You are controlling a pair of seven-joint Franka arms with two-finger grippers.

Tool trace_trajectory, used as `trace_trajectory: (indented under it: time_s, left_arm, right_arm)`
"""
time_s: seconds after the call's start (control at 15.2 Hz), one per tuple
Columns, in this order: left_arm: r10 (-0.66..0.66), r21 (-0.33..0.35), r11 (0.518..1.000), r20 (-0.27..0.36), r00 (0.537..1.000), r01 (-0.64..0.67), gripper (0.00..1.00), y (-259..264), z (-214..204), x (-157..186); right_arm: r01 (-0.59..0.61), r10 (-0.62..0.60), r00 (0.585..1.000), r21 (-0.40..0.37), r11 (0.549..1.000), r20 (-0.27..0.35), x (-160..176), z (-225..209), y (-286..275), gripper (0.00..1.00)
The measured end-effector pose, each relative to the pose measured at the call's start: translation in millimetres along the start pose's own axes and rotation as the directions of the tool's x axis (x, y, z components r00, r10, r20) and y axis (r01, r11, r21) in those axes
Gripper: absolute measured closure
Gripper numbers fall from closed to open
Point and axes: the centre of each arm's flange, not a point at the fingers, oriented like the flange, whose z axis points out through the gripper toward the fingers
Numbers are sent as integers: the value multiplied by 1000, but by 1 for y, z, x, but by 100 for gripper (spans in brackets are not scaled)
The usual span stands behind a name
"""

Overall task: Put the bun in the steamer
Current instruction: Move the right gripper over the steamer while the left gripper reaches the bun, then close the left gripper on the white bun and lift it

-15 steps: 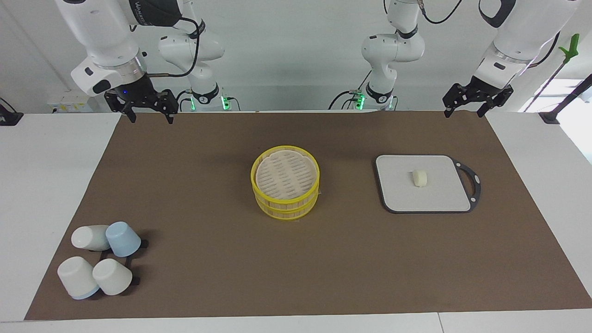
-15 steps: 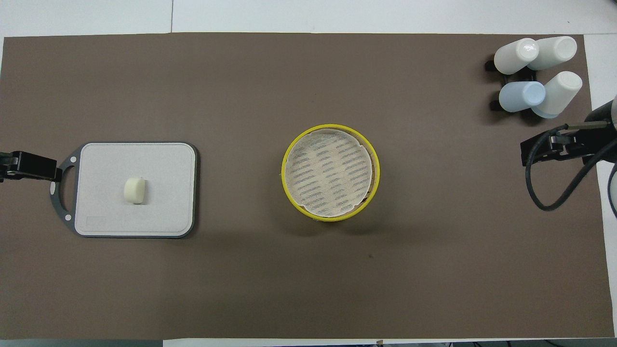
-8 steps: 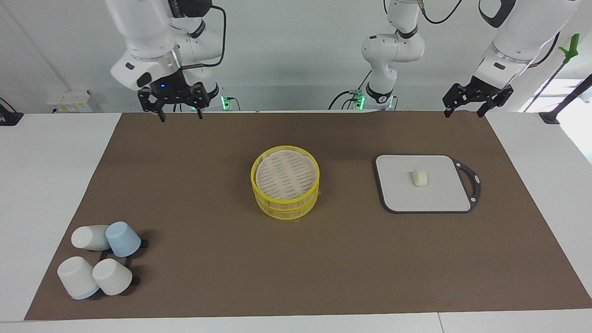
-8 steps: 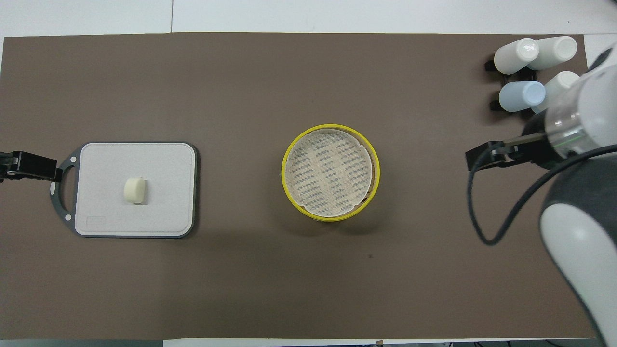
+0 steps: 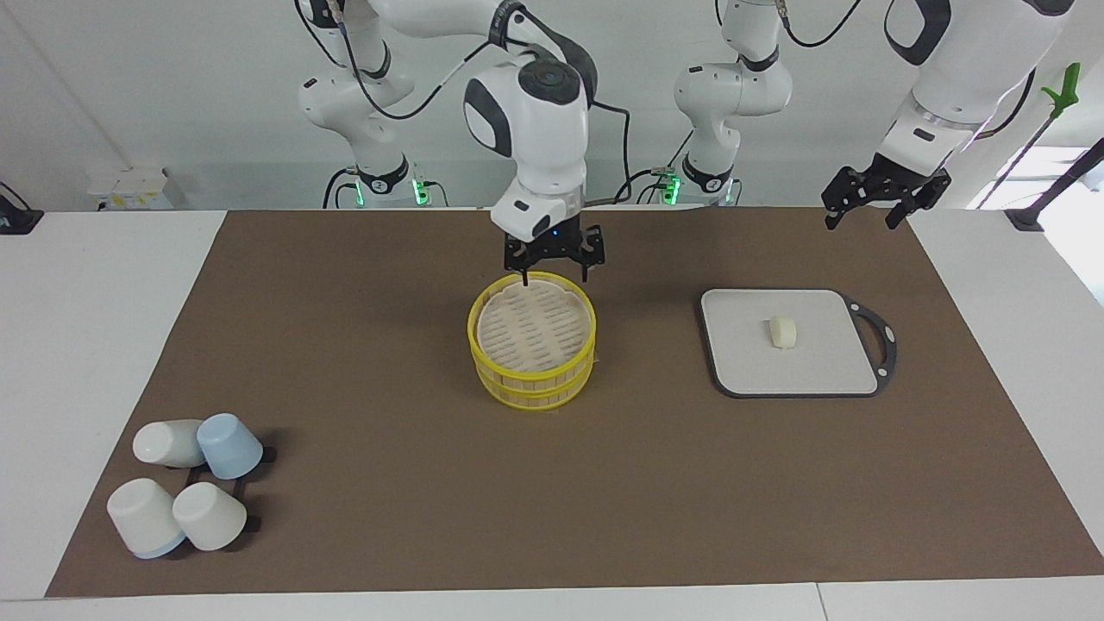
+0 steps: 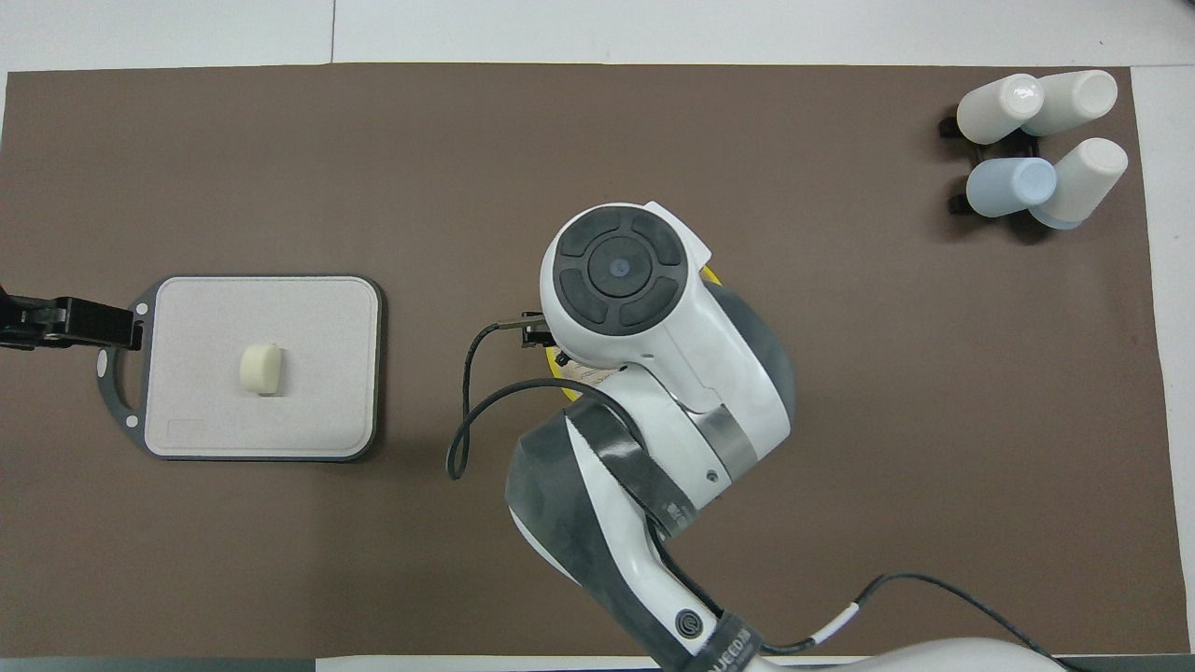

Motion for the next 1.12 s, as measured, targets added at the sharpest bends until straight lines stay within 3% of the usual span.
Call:
trace_trajectory:
  time_s: [0.53,0.79,0.86,1.12]
  left_arm:
    - [13,4,1000,-47,999,-13,0,4,216,-23]
    - [18,9,1000,-61,998,-17,0,5,254,-14]
    - [20,10,1000,-64,998,-19,0,6,261,-13]
    - [23,13,1000,-93,995,-22,0,7,269,-9]
  right_arm:
    - [43,-43,999,12,999,-9,-23,57,-30,0]
    - [40,-40,999,5,999,-2,-23,61,-27,40]
    - [39,-39,999,7,999,-2,-24,62,-27,45]
    - [36,-36,999,16,999,-6,-24,62,-28,46]
